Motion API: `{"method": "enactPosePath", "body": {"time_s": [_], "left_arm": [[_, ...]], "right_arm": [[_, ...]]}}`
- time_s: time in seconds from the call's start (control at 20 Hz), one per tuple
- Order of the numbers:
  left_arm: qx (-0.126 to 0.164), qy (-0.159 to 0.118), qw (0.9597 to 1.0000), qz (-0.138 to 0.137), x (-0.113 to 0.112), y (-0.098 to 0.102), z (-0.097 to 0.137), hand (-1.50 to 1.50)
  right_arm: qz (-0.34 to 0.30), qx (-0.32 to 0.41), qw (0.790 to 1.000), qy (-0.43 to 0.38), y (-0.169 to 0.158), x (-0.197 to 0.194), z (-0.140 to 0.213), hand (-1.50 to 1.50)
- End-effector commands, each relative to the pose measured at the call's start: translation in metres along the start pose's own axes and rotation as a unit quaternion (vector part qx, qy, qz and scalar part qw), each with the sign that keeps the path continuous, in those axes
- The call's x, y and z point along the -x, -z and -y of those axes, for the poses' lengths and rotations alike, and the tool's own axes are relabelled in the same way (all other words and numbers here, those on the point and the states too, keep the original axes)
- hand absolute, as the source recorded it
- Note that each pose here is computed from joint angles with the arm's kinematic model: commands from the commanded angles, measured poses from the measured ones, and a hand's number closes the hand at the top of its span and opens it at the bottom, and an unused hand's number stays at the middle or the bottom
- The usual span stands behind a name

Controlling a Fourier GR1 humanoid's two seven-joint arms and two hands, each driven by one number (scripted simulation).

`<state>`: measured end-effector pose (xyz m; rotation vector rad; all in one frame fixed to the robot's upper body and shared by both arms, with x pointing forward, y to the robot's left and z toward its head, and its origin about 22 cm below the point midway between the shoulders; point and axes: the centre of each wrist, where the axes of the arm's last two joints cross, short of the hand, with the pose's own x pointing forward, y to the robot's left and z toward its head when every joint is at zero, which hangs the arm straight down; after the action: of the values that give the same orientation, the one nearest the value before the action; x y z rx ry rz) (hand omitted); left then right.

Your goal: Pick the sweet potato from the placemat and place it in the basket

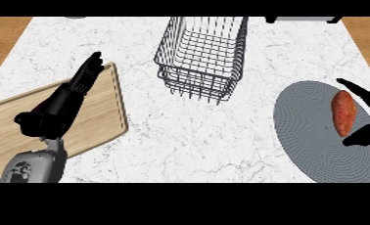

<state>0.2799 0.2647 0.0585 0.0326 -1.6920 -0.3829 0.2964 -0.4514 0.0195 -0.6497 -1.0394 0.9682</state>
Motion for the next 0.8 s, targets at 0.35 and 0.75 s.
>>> {"method": "enactPosePath", "body": {"time_s": [0.35,0.75], "left_arm": [[-0.008,0.001,1.0000,-0.001,0.000,-0.013,0.014,0.00],[0.000,-0.005,1.0000,-0.004,0.006,-0.001,0.010,0.00]], "right_arm": [[0.022,-0.042,0.998,-0.041,0.003,-0.008,-0.017,1.50],[0.109,-0.018,0.988,-0.106,0.038,-0.118,-0.097,1.50]]}}
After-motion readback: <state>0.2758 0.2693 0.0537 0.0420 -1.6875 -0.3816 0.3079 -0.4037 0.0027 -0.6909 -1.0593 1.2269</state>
